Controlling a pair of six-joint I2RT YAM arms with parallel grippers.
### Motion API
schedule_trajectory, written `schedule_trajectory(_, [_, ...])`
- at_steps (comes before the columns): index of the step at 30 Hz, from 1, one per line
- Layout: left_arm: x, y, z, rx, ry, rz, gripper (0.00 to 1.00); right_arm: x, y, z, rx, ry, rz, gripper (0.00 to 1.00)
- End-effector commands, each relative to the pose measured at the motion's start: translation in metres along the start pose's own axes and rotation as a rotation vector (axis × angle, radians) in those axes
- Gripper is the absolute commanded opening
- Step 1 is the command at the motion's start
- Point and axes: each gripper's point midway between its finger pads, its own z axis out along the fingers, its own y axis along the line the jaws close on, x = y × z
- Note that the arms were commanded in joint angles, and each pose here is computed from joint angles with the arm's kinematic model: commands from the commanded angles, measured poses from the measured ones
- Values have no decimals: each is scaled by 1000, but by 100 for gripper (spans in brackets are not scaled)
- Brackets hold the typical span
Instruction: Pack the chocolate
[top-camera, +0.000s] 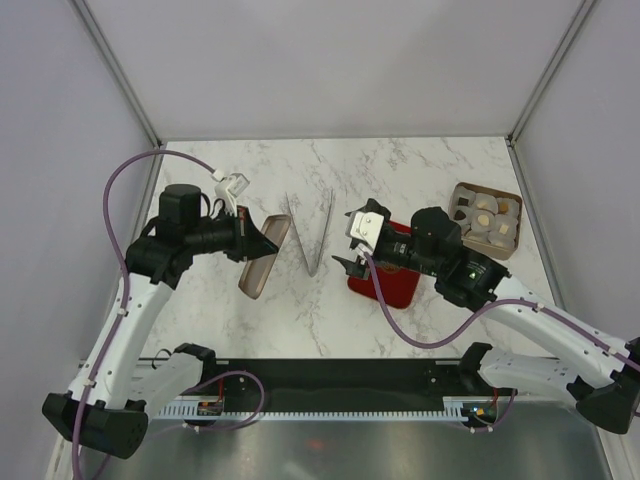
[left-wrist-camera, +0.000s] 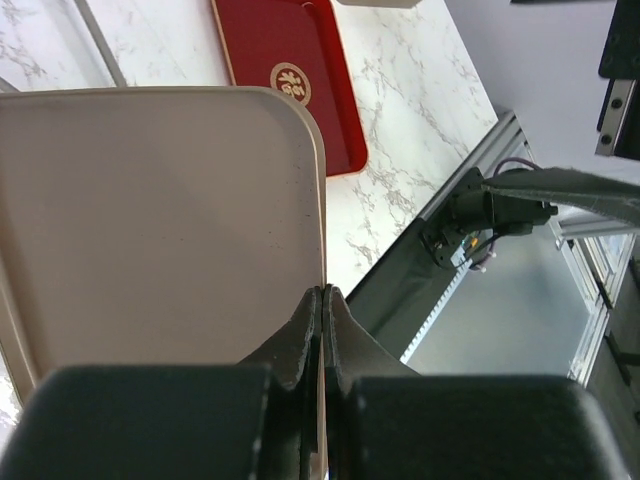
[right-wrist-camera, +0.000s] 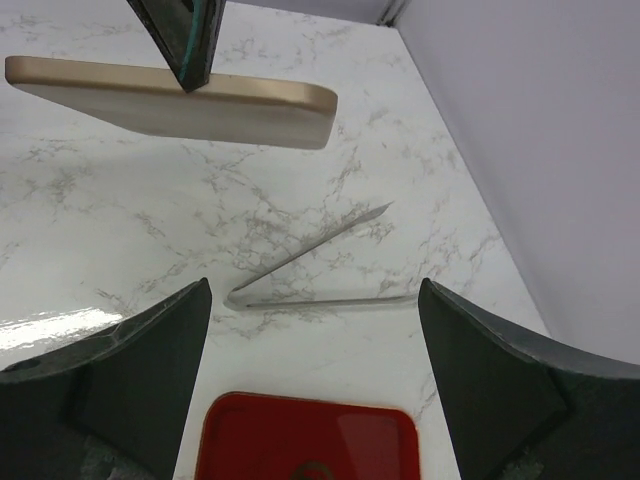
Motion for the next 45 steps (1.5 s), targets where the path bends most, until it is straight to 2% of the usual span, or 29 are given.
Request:
schedule_trajectory(1, [8,-25,-9,90,5,7,2,-39,0,-5,-76,-107,-181,93])
schedule_trajectory(5, [17,-40,-12,129,22,13,2,-38,8,-1,-148,-98,-243,90])
schedule_trajectory(10, [24,-49,-8,152,53,25,2,-46,20,1,-227,-147,-311,89])
schedule_trajectory(16, [37,-55,5,170,130,29,2,-33,16,12,-231,-85,-422,88])
schedule_trajectory(25, [40,-62,16,182,180,52,2,-18,31,29,-302,14,-571,84])
schedule_trajectory(35, [39,-67,20,206,210,68,2,-2,65,46,-403,83,-686,73])
schedule_trajectory(42, [42,-69,21,219,235,71,2,8,71,61,-414,131,-757,65])
schedule_trajectory(43, [42,-69,21,219,236,74,2,13,71,63,-414,150,-768,63])
schedule_trajectory(45, [42,-69,21,220,239,78,2,16,72,66,-417,159,-773,52])
